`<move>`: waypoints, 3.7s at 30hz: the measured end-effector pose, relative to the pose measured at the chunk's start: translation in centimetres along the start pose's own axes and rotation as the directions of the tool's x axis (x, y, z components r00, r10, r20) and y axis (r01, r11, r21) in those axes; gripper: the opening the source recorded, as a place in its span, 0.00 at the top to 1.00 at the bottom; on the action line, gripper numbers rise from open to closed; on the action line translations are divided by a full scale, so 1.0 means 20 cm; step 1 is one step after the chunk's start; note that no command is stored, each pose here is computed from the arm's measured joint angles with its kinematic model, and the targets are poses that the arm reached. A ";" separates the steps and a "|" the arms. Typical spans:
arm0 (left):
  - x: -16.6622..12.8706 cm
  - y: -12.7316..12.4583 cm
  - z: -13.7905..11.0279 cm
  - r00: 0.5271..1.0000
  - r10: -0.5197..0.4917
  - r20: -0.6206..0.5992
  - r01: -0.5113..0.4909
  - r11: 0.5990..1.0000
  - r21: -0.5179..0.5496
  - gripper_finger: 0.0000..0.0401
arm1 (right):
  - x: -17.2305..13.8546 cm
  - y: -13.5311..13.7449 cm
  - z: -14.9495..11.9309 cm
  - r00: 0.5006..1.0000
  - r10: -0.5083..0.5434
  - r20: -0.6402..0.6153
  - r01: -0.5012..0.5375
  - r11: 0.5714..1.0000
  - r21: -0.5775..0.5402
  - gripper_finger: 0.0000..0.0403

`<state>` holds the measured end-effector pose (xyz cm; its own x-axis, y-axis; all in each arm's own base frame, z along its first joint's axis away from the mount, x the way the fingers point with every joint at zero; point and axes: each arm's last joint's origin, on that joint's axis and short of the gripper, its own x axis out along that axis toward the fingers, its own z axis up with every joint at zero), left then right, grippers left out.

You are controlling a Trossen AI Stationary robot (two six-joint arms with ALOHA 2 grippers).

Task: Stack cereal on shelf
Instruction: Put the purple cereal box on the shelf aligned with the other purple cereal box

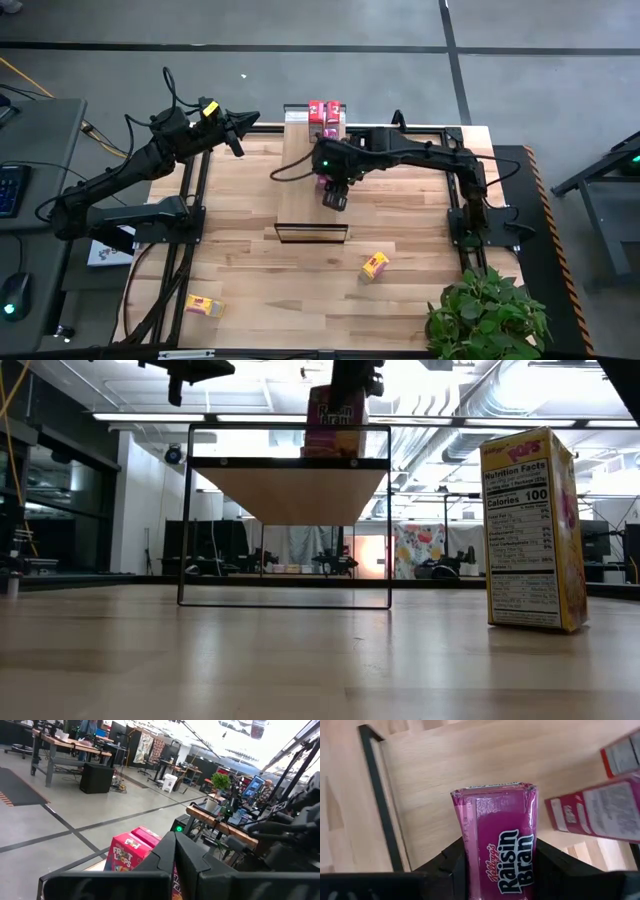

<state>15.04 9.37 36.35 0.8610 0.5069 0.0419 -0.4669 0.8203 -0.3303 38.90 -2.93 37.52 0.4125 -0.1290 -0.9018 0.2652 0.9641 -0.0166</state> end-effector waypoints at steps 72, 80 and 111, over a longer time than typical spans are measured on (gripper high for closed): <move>0.00 0.01 -0.02 0.999 0.016 -0.046 -0.016 1.000 0.005 0.98 | -0.32 -0.04 -0.49 0.988 -0.093 0.125 0.084 0.993 0.077 0.37; 0.04 -0.02 -0.02 0.989 -0.136 -0.058 0.141 0.986 0.089 0.81 | -0.28 -0.09 -0.91 0.913 -0.002 0.409 -0.200 0.870 0.451 0.37; 0.55 -0.12 -0.43 0.713 -0.327 -0.620 0.611 0.724 0.321 0.25 | -0.25 -0.11 -1.03 0.827 -0.039 0.561 -0.321 0.786 0.528 0.37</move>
<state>27.40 10.64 29.42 0.8916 -0.0708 -0.4473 0.1232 0.9884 0.0892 18.27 0.37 33.19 0.8198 -0.2741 -0.5028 0.5358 0.6770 0.5046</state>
